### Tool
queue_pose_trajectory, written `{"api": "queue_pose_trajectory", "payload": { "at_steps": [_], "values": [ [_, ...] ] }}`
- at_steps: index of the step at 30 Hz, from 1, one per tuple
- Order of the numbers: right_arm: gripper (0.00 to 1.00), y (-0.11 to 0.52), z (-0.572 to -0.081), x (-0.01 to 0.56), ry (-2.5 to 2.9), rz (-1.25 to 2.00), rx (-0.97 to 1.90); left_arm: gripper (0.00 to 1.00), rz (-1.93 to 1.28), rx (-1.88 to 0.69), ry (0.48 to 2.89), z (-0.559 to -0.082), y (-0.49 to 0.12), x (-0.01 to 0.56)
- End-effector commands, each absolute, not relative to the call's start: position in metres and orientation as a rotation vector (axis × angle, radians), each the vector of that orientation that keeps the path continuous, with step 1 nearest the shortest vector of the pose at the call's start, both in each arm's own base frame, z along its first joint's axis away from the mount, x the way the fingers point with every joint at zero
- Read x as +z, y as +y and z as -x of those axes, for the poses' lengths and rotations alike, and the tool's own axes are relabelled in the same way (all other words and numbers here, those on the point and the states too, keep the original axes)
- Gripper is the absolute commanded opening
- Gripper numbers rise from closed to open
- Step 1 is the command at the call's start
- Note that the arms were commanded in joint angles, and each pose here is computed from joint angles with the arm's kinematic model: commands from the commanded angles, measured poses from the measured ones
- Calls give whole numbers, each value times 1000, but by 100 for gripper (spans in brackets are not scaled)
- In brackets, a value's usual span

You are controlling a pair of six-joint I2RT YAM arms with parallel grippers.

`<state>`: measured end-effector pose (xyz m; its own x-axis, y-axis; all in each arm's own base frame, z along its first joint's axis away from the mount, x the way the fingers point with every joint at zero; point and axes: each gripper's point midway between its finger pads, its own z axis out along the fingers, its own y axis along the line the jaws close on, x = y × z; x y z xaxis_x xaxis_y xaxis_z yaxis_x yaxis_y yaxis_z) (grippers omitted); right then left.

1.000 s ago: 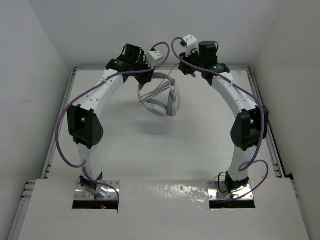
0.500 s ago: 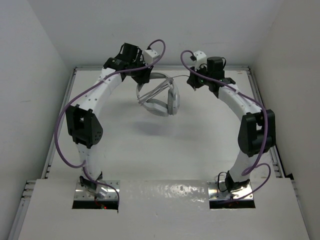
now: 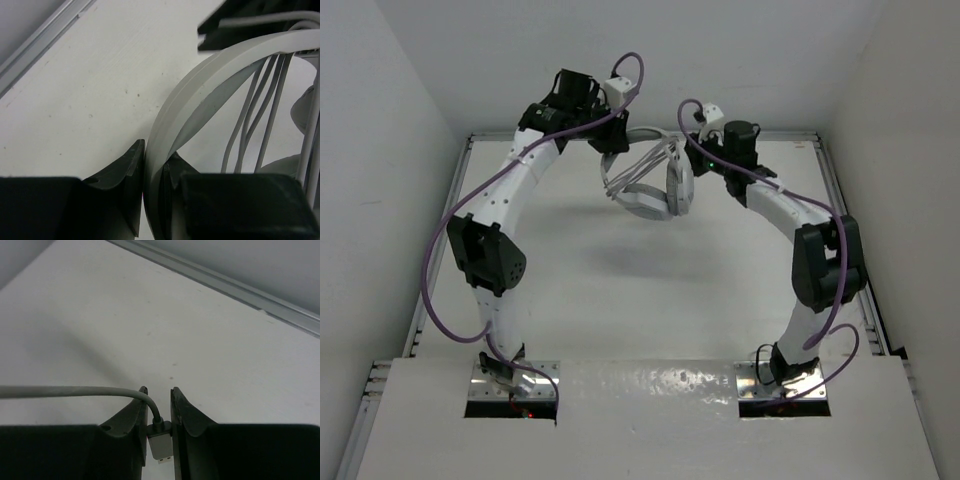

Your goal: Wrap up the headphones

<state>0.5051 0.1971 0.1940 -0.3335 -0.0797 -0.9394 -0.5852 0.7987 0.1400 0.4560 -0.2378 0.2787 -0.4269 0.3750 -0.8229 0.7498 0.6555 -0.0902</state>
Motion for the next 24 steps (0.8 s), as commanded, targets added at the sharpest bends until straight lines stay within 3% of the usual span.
{"api": "queue_pose_trajectory", "payload": {
  "at_steps": [1,4,7,8,9,14,24],
  "values": [
    [20,219,-488,206,1751,470,683,0,-794,-731,1883,-450,-253,351],
    [29,224,-477,203,1750,473,734,0,-778,-707,1876,-455,-251,354],
    [60,222,-470,191,1797,480,725,0,-781,-672,1876,-461,-249,351],
    [81,218,-467,183,1842,476,707,0,-784,-666,1874,-461,-248,351],
    [87,215,-467,182,1852,488,674,0,-786,-657,1875,-461,-247,352],
    [98,170,-463,153,2013,428,403,0,-778,-573,1867,-466,-237,358],
    [99,129,-388,109,2194,452,354,0,-640,-484,1901,-486,-216,359]
  ]
}}
